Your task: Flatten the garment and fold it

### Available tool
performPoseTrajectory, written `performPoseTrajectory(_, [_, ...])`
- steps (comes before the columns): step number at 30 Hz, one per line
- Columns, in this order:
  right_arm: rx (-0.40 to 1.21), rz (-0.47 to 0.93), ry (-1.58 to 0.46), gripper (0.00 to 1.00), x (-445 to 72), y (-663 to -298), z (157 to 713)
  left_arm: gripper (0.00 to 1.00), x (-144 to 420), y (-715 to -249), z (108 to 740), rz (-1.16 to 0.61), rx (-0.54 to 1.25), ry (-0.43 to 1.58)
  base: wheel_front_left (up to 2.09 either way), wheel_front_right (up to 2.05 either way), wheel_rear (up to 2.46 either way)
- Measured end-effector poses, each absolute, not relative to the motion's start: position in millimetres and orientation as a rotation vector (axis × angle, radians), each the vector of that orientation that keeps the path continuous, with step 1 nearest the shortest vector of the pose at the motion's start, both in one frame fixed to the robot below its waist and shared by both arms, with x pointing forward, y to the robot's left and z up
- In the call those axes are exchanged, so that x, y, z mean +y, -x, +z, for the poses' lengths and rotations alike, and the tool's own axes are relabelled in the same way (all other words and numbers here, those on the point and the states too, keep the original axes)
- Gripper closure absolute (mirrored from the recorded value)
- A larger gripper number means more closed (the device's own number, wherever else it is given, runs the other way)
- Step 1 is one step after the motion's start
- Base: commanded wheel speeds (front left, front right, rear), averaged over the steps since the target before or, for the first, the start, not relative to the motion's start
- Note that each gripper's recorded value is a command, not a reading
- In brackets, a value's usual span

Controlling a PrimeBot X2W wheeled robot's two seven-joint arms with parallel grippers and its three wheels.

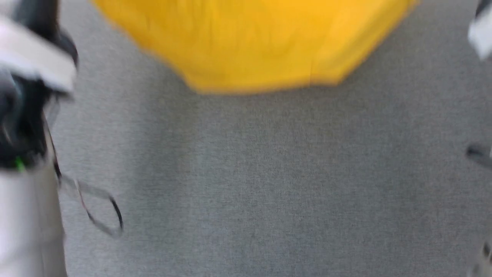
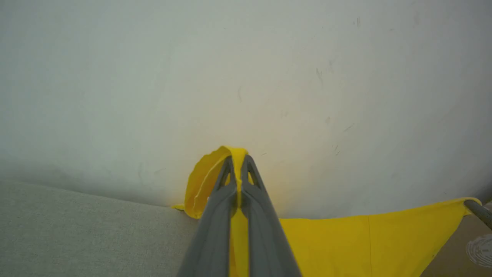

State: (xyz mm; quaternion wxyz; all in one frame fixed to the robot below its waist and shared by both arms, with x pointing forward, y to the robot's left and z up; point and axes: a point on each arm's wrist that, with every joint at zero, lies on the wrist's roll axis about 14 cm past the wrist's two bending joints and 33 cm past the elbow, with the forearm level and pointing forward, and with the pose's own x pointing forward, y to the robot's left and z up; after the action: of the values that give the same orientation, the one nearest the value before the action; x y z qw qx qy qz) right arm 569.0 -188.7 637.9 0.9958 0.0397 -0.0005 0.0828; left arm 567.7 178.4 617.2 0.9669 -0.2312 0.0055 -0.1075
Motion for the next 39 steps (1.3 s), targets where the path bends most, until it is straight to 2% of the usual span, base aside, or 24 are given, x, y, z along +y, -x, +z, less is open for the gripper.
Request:
performPoseTrajectory(11, [0.084, 0.093, -0.201, 1.0, -207.3, -464.9, 607.1, 1.0, 188.9, -451.5, 587.3, -0.154, 0.072, 0.492, 0.0, 0.0, 0.0])
performPoseTrajectory(12, [0.124, 0.064, -0.221, 1.0, -214.1, -445.8, 592.8, 1.0, 193.0, -431.0, 578.9, -0.133, 0.097, 0.495, 0.0, 0.0, 0.0])
performPoseTrajectory(19, [0.211, -0.023, -0.321, 1.0, -240.7, -386.0, 552.8, 1.0, 200.6, -356.1, 528.8, -0.064, 0.277, 0.518, 0.0, 0.0, 0.0])
performPoseTrajectory(25, [0.306, -0.116, -0.396, 1.0, -263.4, -336.6, 508.0, 1.0, 195.5, -297.4, 483.3, -0.028, 0.427, 0.684, 0.0, 0.0, 0.0])
performPoseTrajectory(29, [0.356, -0.158, -0.438, 1.0, -270.6, -312.4, 484.2, 1.0, 198.5, -271.4, 465.4, 0.0, 0.496, 0.701, 0.0, 0.0, 0.0])
performPoseTrajectory(39, [0.493, -0.231, -0.481, 1.0, -282.3, -266.8, 447.7, 1.0, 217.2, -247.6, 459.2, 0.065, 0.555, 0.708, 0.0, 0.0, 0.0])
